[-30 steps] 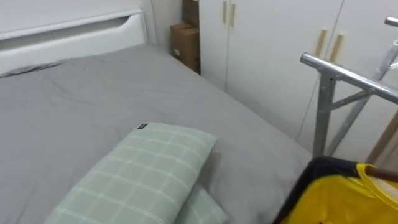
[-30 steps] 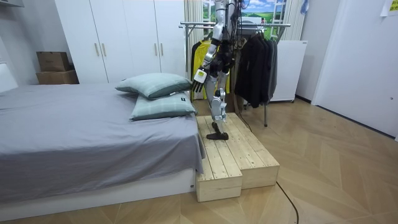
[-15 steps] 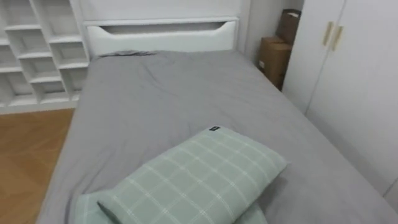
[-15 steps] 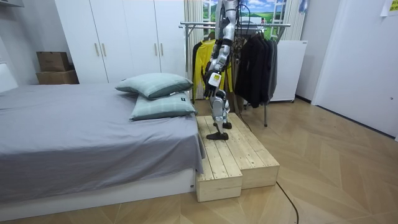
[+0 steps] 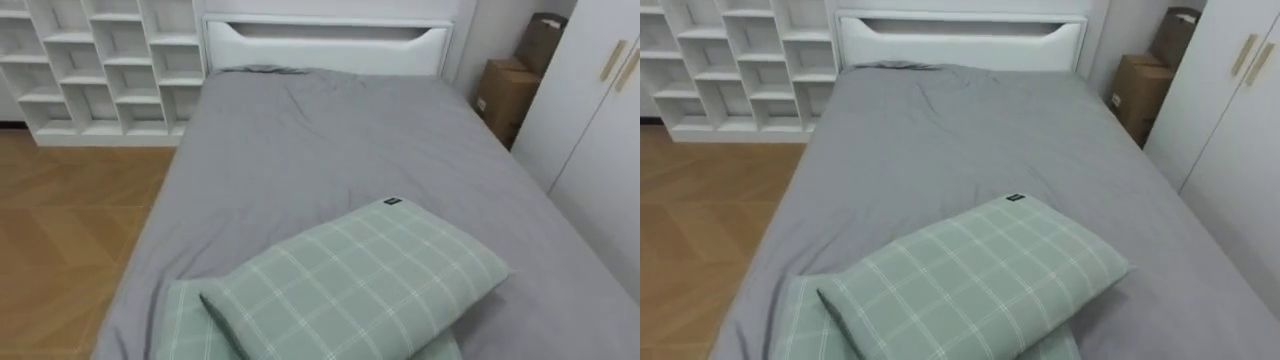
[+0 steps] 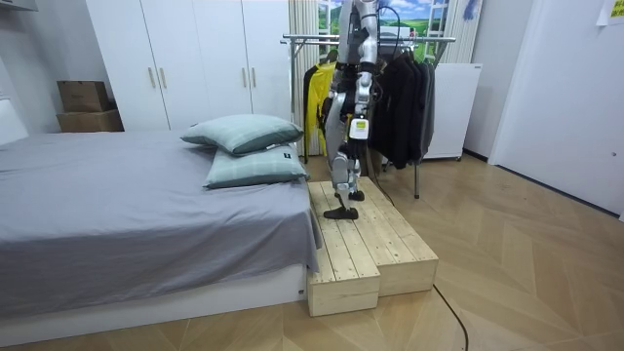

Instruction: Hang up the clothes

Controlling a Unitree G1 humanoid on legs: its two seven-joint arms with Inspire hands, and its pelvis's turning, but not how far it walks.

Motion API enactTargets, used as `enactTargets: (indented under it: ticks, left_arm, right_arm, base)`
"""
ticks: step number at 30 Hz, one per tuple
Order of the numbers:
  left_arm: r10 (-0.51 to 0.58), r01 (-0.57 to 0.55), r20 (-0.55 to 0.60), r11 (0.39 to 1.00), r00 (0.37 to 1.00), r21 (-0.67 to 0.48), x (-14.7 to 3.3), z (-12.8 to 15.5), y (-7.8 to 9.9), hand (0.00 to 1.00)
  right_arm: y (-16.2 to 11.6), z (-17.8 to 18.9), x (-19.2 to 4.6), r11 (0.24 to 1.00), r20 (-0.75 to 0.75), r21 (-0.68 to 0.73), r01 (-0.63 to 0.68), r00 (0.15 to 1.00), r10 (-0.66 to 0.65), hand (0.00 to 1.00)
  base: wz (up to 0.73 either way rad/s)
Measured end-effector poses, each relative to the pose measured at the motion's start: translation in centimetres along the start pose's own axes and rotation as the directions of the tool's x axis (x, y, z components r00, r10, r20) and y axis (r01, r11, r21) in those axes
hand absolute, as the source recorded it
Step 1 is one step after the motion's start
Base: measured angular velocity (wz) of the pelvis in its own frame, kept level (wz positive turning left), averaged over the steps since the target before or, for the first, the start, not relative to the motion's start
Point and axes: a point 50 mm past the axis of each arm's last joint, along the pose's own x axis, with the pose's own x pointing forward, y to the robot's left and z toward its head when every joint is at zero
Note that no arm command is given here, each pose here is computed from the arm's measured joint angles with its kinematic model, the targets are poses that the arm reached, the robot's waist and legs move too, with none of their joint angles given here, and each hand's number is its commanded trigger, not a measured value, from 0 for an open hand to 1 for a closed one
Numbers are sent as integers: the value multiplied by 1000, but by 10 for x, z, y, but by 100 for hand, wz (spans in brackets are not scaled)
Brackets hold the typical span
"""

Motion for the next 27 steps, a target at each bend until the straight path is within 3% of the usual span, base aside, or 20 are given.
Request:
enactTargets:
  ticks: [2, 8, 19, 27]
  left_arm:
    - [27, -27, 68, 1000, 997, 3, 1, 21, 2, 0]
    - [6, -10, 165, 1000, 986, 20, -1, 39, -5, 0]
    - [-1, 1, 35, 1000, 999, 0, -1, -1, -6, 0]
    - [-76, 84, -87, 992, 993, 96, -4, -28, -20, 0]
  right_arm:
    - [1, -3, 0, 999, 8, 32, -4, 1000, 4, 0]
    - [1, -7, 0, 998, 8, 55, -1, 1000, 1, 0]
    - [1, -12, -1, 995, 3, 101, -14, 1000, 14, 0]
    - [0, -11, -1, 994, 6, 111, -15, 1000, 14, 0]
  base:
    - [0]
    - [-6]
    - [-1]
    - [9]
